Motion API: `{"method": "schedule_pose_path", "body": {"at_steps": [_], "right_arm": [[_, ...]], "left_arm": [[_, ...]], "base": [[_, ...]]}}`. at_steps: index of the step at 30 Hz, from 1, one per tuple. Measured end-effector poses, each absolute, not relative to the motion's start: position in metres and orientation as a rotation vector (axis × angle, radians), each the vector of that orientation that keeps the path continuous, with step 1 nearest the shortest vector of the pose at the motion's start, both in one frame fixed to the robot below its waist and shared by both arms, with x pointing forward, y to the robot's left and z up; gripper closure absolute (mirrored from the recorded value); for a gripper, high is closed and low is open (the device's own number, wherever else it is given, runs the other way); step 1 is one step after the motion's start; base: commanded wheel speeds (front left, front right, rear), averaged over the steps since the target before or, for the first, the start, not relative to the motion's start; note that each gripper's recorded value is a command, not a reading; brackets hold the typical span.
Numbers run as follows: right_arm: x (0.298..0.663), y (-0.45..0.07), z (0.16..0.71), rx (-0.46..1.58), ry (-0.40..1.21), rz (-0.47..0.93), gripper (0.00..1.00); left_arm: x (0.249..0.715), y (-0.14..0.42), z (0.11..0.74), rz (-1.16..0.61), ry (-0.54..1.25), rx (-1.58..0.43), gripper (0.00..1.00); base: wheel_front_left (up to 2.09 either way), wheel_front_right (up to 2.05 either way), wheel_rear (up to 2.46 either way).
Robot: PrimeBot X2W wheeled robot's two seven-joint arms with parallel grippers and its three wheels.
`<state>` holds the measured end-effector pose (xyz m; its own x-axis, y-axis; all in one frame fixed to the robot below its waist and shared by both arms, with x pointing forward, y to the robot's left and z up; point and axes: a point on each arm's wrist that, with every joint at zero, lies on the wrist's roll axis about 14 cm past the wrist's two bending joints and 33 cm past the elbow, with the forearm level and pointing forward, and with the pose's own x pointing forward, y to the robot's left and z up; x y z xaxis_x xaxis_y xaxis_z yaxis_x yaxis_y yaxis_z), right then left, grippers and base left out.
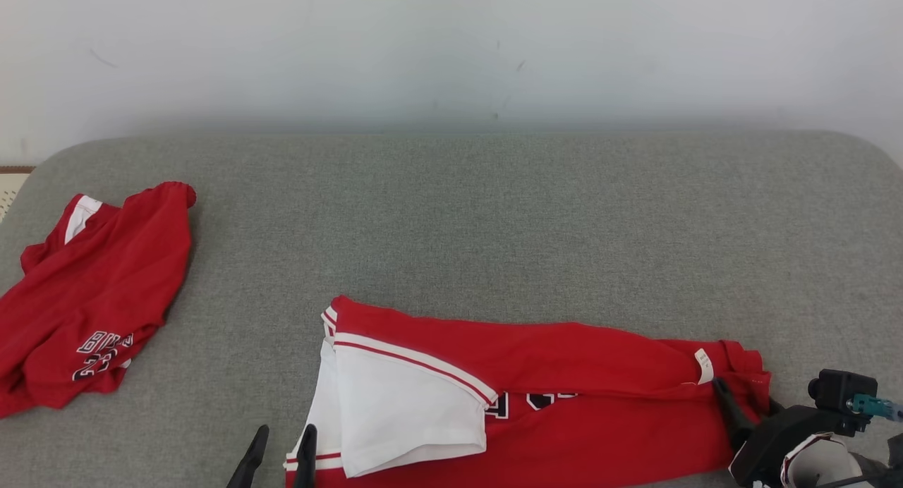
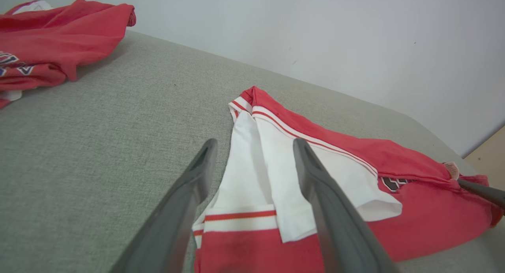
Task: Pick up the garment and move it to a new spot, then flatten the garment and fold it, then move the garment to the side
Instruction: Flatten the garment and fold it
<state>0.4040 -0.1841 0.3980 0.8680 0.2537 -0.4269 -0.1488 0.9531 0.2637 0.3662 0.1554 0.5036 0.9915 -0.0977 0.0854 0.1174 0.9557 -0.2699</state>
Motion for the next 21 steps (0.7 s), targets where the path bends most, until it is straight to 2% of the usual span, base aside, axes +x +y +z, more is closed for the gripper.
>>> {"method": "schedule_pose_path", "body": {"at_steps": [8, 9, 10, 11, 21], "right_arm": [[0.398, -0.186, 0.384, 0.215, 0.545, 0.212, 0.0], [0.398, -0.186, 0.383, 0.212, 0.549, 0.212, 0.16], [0.398, -0.186, 0.38, 0.207, 0.555, 0.213, 0.77], [0.397, -0.186, 0.379, 0.198, 0.558, 0.216, 1.0], [0.414, -0.198, 0.392, 0.162, 0.474, 0.182, 1.0]], "left_arm": [[0.367, 0.157, 0.502, -0.104, -0.066, -0.279, 0.0], [0.367, 0.157, 0.502, -0.104, -0.066, -0.28, 0.0], [0.367, 0.156, 0.501, -0.104, -0.066, -0.281, 0.0], [0.367, 0.157, 0.501, -0.103, -0.065, -0.282, 0.0], [0.367, 0.159, 0.501, -0.096, -0.066, -0.288, 0.0]], "base": [[0.0, 0.0, 0.0], [0.0, 0.0, 0.0], [0.0, 0.0, 0.0], [0.0, 0.0, 0.0], [0.0, 0.0, 0.0]]}}
